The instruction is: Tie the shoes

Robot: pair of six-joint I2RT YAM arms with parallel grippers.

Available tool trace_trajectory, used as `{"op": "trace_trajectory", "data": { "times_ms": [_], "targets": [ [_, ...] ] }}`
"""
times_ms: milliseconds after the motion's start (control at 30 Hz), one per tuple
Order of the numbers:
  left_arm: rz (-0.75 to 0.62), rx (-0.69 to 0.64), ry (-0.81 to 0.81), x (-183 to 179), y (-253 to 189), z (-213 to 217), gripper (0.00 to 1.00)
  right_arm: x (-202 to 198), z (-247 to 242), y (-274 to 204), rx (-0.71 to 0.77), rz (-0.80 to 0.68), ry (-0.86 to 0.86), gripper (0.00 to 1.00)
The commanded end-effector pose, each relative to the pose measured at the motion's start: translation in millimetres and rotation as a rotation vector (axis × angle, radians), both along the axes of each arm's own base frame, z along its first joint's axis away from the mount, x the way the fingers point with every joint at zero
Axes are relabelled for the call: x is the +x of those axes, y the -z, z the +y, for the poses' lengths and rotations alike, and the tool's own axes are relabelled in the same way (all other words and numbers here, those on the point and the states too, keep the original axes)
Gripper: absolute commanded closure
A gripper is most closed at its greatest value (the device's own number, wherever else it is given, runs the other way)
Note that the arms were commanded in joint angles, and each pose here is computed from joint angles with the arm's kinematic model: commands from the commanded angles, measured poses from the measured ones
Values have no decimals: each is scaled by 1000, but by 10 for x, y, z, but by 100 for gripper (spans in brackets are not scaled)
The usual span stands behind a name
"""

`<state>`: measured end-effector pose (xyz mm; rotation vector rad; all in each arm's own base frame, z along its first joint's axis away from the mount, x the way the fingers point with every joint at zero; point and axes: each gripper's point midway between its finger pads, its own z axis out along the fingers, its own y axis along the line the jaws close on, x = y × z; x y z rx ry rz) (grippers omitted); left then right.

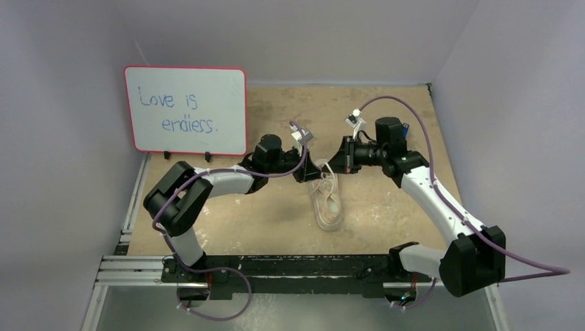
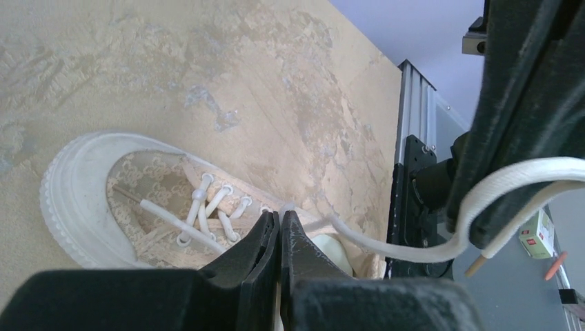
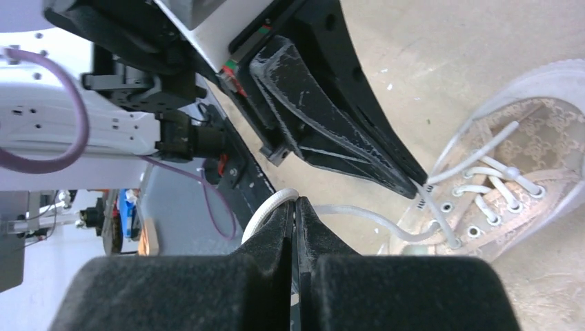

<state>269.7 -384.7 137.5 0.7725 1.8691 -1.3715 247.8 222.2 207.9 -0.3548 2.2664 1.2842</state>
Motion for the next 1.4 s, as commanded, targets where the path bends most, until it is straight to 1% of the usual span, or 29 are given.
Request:
{"op": "trace_trajectory", "data": {
  "times_ms": [0,100,167,267,433,600,733,900,1000,1100,1233,1300,1367],
  "targets": [
    [-43,-111,22,7,-266,-61,100,-40,83,-359,122,-52,-8,100],
    [-50,-149,42,-25,-333,-80,100,100,52,-351,120,-64,88,100],
    [-39,-187,64,-79,-382,-88,100,209,5,-324,104,-52,164,100],
    [-10,-246,99,-175,-435,-88,100,294,-59,-295,73,-30,231,100],
    [13,-271,89,-207,-379,-65,96,312,-110,-253,68,-6,282,100],
    [3,-285,57,-173,-391,-87,94,269,-127,-238,71,0,285,100],
    [-6,-283,40,-165,-369,-65,91,272,-196,-220,59,-9,325,100],
    [-17,-291,41,-188,-368,-59,85,301,-190,-209,59,-4,321,100],
    [-34,-305,41,-193,-419,-74,77,338,-176,-259,68,-16,315,100],
    [-61,-283,46,-192,-411,-142,74,343,-137,-272,71,-13,284,100],
    [-73,-228,59,-188,-315,-222,74,295,-96,-274,89,-5,247,100],
    [-98,-205,38,-158,-311,-185,73,284,-98,-289,100,-7,254,100],
    [-142,-144,8,-131,-257,-111,71,277,-105,-307,103,-12,257,100]
  ]
}}
